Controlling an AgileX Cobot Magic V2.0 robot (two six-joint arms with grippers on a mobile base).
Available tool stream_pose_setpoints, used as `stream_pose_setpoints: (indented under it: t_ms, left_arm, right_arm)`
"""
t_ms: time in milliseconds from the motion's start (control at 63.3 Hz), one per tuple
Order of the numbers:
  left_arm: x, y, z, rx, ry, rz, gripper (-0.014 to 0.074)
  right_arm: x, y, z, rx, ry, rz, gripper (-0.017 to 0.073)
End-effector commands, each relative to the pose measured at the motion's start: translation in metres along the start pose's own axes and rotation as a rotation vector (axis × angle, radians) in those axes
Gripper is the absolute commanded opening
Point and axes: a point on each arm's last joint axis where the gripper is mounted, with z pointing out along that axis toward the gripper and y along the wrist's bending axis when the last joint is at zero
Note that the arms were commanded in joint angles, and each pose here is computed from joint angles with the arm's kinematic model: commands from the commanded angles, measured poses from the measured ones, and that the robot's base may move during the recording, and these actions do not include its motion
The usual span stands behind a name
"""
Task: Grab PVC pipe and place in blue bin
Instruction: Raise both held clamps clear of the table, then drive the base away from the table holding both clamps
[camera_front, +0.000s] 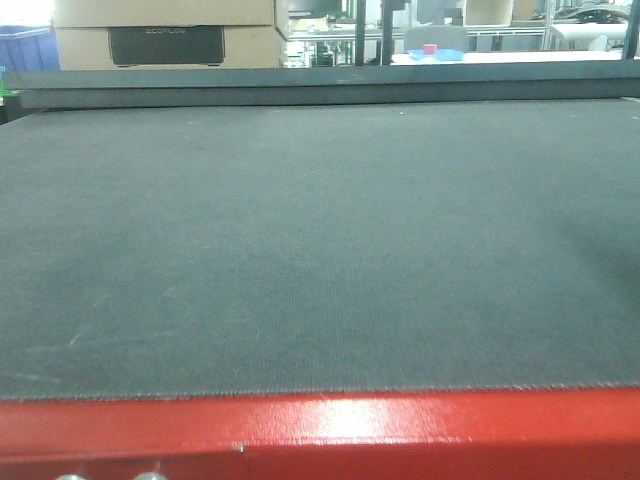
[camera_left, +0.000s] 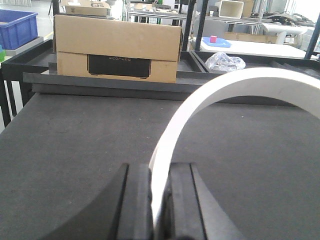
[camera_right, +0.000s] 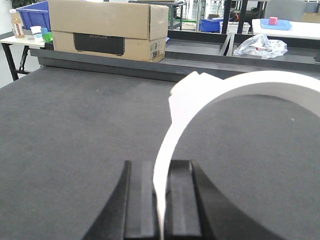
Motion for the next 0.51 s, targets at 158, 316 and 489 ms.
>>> stream_pose_setpoints:
  t_ms: [158, 316, 489]
  left_arm:
    - [-0.0034, 0.0003, -0.0022, -0.004, -0.028, -0.006, -0.0111]
    - [-0.0034, 0.0003, -0.0022, -0.004, -0.028, -0.006, -0.0111]
    - [-0.0036, 0.0003, -0.0027, -0.003, -0.030, -0.006, -0.0111]
  right_arm:
    - [-0.0009, -0.0004, -0.0012, 0.006, -0.018, -0.012, -0.0169]
    - [-0.0009, -0.0004, -0.0012, 0.006, -0.018, -0.012, -0.0169]
    - [-0.0009, -0.0004, -0.0012, 0.006, -0.018, -0.012, -0.0169]
